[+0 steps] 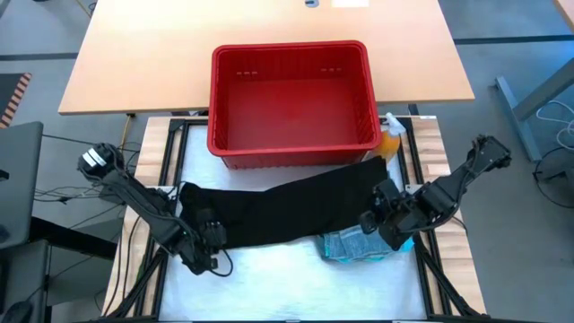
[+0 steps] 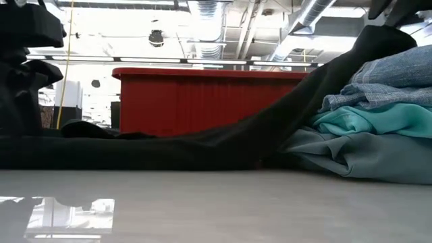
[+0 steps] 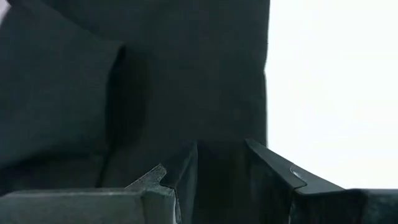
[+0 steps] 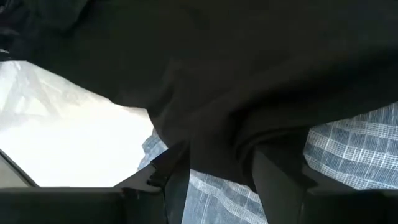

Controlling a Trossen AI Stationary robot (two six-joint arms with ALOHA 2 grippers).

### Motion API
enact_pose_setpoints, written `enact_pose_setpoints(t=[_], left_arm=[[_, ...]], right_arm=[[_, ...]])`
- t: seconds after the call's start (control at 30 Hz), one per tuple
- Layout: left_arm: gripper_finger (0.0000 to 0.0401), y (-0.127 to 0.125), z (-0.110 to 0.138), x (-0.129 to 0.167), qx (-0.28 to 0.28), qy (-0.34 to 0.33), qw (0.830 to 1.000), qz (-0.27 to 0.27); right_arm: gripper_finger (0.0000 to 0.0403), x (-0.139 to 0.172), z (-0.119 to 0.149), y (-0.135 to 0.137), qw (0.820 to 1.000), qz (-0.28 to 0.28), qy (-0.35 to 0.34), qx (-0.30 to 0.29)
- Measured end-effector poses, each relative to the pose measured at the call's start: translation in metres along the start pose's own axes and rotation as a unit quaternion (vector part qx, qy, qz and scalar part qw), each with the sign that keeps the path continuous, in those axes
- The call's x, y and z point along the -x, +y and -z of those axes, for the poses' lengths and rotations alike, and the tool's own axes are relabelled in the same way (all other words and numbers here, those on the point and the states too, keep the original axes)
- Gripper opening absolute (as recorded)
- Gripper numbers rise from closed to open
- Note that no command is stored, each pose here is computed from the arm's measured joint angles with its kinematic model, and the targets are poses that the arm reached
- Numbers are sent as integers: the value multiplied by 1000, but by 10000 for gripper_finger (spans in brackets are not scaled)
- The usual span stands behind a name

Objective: Fold Laundry from Bin
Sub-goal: Fold the black shirt

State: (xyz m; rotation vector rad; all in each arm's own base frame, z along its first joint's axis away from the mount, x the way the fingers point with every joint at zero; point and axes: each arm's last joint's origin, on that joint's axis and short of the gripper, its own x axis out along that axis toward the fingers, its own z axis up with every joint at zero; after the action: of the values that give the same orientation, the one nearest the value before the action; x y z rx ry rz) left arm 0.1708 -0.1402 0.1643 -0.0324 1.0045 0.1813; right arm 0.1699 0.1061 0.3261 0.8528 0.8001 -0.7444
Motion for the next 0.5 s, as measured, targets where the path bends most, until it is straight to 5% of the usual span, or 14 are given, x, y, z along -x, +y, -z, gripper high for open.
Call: enact_pose_setpoints(t=[0.5], left_arm=[[119, -4, 0, -5, 3, 2, 1000, 9]], right_arm=[[70, 0, -2, -6, 999, 26, -15, 20]])
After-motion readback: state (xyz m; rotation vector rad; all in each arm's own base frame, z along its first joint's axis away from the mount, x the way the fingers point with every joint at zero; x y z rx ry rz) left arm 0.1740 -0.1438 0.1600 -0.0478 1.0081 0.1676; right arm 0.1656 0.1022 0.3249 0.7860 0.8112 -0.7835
